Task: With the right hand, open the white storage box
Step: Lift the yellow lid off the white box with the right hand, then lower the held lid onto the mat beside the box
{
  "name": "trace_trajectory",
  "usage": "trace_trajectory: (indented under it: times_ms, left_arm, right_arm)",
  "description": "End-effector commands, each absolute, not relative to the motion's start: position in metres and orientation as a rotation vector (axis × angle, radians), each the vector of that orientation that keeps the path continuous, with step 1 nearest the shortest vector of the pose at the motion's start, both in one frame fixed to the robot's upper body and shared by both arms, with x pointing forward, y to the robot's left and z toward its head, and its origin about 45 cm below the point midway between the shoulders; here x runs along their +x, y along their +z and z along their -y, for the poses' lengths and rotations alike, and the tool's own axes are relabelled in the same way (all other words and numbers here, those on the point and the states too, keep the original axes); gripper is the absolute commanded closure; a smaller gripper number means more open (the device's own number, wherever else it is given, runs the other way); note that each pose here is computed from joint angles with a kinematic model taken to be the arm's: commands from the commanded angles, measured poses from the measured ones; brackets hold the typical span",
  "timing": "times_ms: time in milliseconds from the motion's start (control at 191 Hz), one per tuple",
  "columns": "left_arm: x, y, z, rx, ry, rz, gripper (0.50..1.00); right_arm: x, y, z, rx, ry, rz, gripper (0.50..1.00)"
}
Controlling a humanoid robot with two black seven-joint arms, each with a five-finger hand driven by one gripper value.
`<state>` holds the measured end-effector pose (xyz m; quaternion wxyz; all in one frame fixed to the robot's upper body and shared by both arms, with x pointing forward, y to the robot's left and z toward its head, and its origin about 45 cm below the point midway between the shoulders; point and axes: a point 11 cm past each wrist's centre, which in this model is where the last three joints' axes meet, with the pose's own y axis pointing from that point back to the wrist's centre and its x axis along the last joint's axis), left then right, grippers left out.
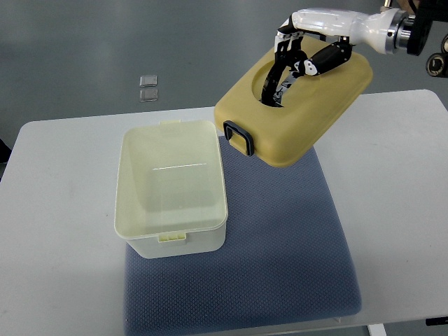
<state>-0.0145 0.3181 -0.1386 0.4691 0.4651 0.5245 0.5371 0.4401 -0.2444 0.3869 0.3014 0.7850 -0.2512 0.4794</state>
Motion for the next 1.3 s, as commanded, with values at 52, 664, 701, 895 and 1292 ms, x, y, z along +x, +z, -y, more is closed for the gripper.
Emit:
trace_trajectory:
  times_ms: [52,664,701,895,1292]
  left_arm:
    - [-0.014,-0.139,-0.316,1.136,1.312,-1.288,0.5]
    - [-0.014,-0.139,-0.316,1.137,1.311,-1.287,0.5]
    - [-0.014,-0.139,-0.316,1.137,1.311,-1.287,0.5]
    - [-0.014,-0.139,-0.317,1.137,1.313,-1.288,0.5]
    - [-0.014,-0.139,-0.317,1.136,1.314,-1.288,0.5]
  right_arm:
    - [0.431,0.345,0.308,2.012,1.154,0.722,1.0]
    - [0.408,0.246,0.323,2.038,1.032,0.865,1.0]
    - [0.409,0.247,0.318,2.051,1.037,0.876,1.0]
    - [0.415,0.253,0.302,2.098,1.049,0.909,1.0]
    - [0.4,0.213,0.259,2.188,1.019,0.868,1.0]
